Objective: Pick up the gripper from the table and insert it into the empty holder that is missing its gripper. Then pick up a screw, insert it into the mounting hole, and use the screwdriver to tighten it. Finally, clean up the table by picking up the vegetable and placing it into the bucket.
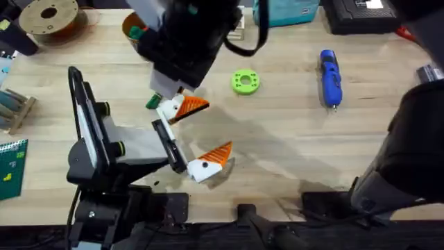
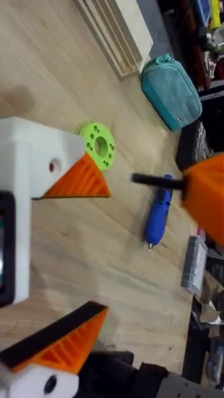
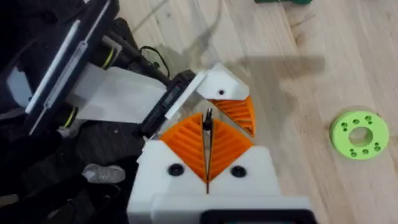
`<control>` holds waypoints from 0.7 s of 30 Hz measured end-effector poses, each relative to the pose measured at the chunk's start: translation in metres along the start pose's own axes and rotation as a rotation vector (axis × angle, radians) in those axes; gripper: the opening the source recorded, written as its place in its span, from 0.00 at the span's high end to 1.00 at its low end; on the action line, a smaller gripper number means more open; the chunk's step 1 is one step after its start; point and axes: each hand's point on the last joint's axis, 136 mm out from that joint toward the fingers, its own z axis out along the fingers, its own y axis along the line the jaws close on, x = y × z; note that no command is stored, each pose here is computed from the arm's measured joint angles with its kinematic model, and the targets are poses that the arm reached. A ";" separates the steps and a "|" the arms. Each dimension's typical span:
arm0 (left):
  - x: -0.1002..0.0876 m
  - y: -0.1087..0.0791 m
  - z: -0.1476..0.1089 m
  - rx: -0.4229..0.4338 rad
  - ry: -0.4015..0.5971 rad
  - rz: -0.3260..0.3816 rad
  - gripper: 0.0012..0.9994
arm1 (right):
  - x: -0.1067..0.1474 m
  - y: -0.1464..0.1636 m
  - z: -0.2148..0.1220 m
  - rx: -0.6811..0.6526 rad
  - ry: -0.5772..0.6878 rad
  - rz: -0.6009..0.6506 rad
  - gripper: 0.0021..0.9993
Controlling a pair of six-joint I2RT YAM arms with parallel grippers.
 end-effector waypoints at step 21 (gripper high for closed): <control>0.000 0.000 0.000 0.000 0.000 0.000 0.00 | 0.000 -0.021 0.043 0.081 0.098 0.028 1.00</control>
